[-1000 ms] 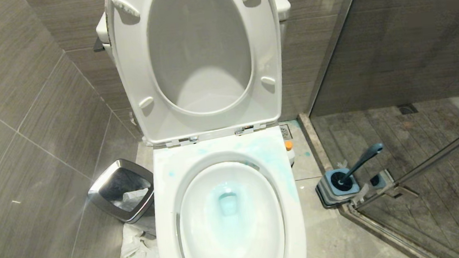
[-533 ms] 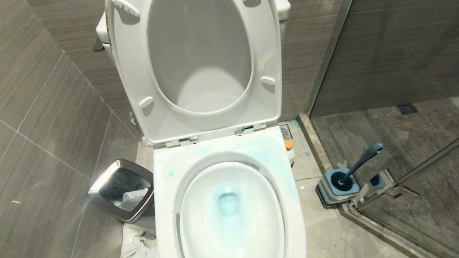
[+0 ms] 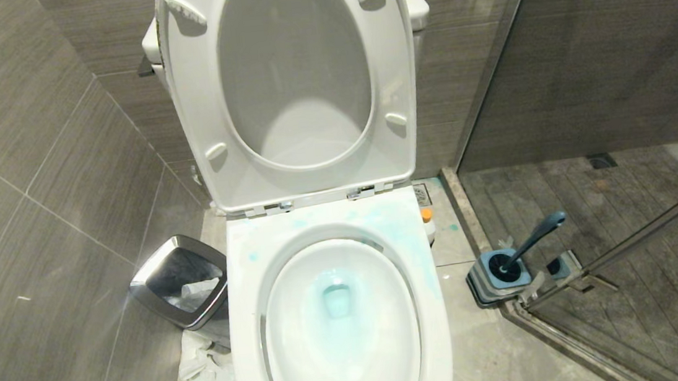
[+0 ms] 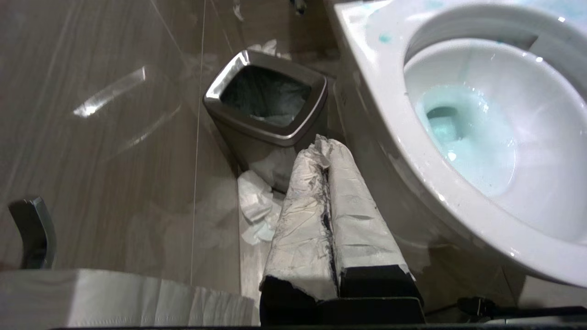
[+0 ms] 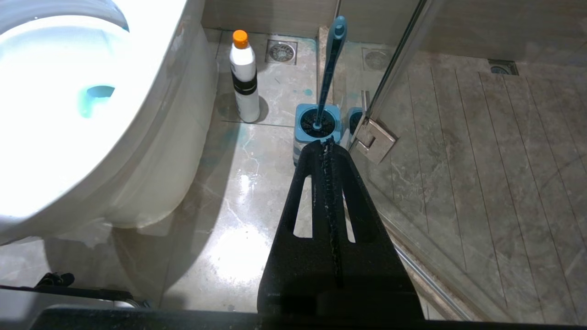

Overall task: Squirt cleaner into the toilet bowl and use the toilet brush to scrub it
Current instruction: Flush the toilet

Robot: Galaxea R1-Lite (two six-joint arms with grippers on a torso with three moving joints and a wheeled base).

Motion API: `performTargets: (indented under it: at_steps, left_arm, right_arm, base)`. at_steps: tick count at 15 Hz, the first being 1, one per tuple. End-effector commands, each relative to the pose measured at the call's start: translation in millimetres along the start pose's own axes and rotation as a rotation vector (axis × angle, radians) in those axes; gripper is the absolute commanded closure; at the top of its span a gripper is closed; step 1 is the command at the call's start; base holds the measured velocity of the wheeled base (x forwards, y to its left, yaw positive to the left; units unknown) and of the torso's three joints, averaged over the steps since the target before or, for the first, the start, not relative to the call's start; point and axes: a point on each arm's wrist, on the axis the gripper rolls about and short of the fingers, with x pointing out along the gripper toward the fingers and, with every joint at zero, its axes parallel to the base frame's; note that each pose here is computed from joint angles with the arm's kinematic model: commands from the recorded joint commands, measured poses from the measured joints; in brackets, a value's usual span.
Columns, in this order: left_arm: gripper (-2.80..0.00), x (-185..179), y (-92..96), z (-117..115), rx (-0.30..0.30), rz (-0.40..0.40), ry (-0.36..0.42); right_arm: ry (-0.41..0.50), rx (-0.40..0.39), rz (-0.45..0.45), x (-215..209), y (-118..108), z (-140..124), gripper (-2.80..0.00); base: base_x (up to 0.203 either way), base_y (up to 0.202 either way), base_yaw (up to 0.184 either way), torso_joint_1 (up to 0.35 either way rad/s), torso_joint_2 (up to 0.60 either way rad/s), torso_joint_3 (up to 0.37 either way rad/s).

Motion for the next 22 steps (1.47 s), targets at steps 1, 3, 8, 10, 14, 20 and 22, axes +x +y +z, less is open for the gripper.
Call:
performTargets:
  at_steps: [1, 3, 8, 10, 14, 20, 22]
  left_arm:
    - [0.0, -7.2, 1.7, 25.1, 0.011, -0.009, -0.097]
    - [0.0, -16.8, 3.8, 54.2, 0.024, -0.015, -0.187]
    - [0.0, -28.7, 10.7, 152.7, 0.048, -0.009, -0.272]
    - [0.0, -18.0, 15.5, 203.9, 0.064, -0.012, -0.281]
    - [0.0, 16.9, 23.1, 277.2, 0.145, -0.025, -0.196]
    - [0.0, 126.1, 22.6, 320.2, 0.126, -0.121, -0.009]
    - [0.0, 183.5, 18.2, 324.9, 0.083, -0.142, 0.051]
  right_arm:
    - [0.002, -0.002, 0.001, 0.2, 0.0, 0.0, 0.0]
    - [0.002, -0.001, 0.001, 0.2, 0.0, 0.0, 0.0]
    - [0.002, 0.0, 0.001, 0.2, 0.0, 0.0, 0.0]
    - [0.002, 0.0, 0.001, 0.2, 0.0, 0.0, 0.0]
    - [0.002, -0.001, 0.0, 0.2, 0.0, 0.0, 0.0]
    - [0.002, -0.002, 0.001, 0.2, 0.0, 0.0, 0.0]
    - [0.002, -0.001, 0.001, 0.2, 0.0, 0.0, 0.0]
  base:
    - [0.0, 0.0, 0.0, 0.0, 0.0, 0.0]
    - [0.0, 0.0, 0.0, 0.0, 0.0, 0.0]
    - [0.0, 0.0, 0.0, 0.0, 0.0, 0.0]
    - [0.0, 0.0, 0.0, 0.0, 0.0, 0.0]
    - [0.0, 0.0, 0.0, 0.0, 0.0, 0.0]
    - [0.0, 0.0, 0.0, 0.0, 0.0, 0.0]
    - [0.0, 0.0, 0.0, 0.0, 0.0, 0.0]
